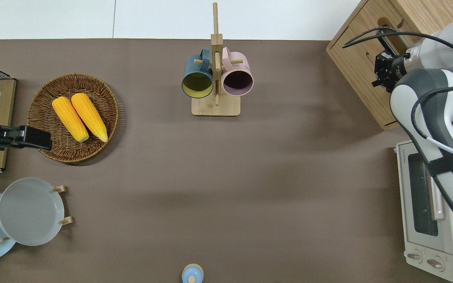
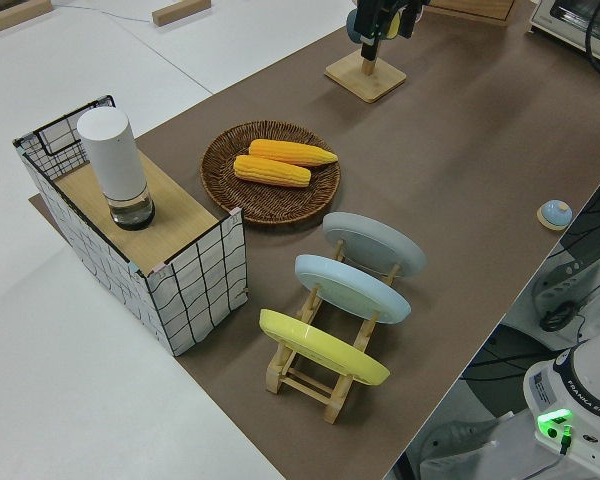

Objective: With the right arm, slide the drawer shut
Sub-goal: 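Continue pushing the drawer front until it sits flush with the cabinet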

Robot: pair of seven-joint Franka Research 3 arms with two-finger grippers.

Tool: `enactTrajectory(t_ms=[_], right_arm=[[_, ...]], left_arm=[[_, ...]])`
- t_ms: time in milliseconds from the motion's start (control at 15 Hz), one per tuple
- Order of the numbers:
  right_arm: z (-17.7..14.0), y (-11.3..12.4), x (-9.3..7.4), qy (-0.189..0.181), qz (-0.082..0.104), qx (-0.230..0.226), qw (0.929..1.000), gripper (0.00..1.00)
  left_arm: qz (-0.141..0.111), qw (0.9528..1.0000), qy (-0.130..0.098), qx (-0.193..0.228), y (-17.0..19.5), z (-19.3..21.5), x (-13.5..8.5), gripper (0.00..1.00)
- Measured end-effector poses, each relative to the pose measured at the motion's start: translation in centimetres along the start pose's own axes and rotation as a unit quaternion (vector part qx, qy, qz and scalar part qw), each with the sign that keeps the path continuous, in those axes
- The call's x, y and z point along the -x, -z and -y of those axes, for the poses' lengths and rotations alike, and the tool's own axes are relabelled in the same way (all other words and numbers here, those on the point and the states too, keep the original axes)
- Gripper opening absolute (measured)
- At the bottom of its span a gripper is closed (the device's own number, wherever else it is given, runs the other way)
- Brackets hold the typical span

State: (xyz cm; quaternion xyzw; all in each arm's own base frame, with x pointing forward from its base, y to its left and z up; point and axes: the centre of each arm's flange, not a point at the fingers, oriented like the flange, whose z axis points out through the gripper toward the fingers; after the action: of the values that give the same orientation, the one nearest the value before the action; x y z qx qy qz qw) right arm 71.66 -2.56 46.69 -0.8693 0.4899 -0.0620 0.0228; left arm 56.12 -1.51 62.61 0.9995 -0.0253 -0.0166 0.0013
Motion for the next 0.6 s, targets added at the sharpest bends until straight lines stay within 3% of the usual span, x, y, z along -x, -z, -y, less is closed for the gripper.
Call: enactTrajectory(t_ms=[400, 600], right_arm=[[0.5, 0.2, 0.8, 0.014, 0.002, -0.003, 0.9999, 0.01], [2.2, 0.6, 4.1, 0.043, 0.010, 0.001, 0.9990, 0.01]], left_arm=[[0.000, 1.0000, 0.000, 0.000, 0.0, 0.0, 0.0, 1.00], [0.000, 1.0000, 0.000, 0.000, 0.0, 0.0, 0.0, 1.00]])
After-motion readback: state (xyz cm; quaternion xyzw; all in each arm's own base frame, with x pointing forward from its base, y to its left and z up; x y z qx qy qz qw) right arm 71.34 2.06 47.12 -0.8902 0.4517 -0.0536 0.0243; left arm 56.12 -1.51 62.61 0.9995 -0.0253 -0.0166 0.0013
